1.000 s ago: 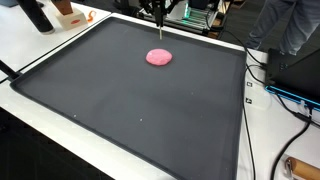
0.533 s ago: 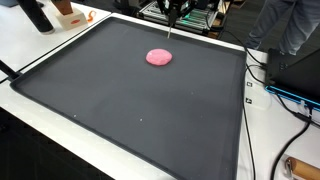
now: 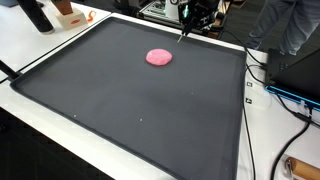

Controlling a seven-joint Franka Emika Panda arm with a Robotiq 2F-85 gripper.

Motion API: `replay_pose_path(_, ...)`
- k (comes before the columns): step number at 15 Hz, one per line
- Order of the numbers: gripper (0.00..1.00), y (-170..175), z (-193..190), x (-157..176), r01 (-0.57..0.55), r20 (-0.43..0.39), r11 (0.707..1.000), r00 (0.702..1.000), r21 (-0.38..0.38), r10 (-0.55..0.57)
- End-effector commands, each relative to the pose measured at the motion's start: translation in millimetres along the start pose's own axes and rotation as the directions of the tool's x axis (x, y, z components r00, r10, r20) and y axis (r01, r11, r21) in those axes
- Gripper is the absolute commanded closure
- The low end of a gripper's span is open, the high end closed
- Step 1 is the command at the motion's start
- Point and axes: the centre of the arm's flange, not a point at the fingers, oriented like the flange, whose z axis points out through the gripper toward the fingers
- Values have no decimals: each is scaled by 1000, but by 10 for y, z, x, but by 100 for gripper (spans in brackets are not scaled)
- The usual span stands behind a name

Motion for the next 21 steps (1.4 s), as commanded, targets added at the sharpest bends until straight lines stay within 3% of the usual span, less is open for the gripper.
replay_pose_path(1, 97, -291, 122, 214, -25, 30, 997, 999, -77, 27)
replay_pose_path(6, 97, -601, 356, 297, -36, 58, 977, 997, -211, 49)
replay_pose_path(11, 97, -823, 524, 322, -29, 81, 954, 995, -299, 56)
replay_pose_path(21, 97, -1001, 758, 359, -35, 137, 936, 987, -349, 88)
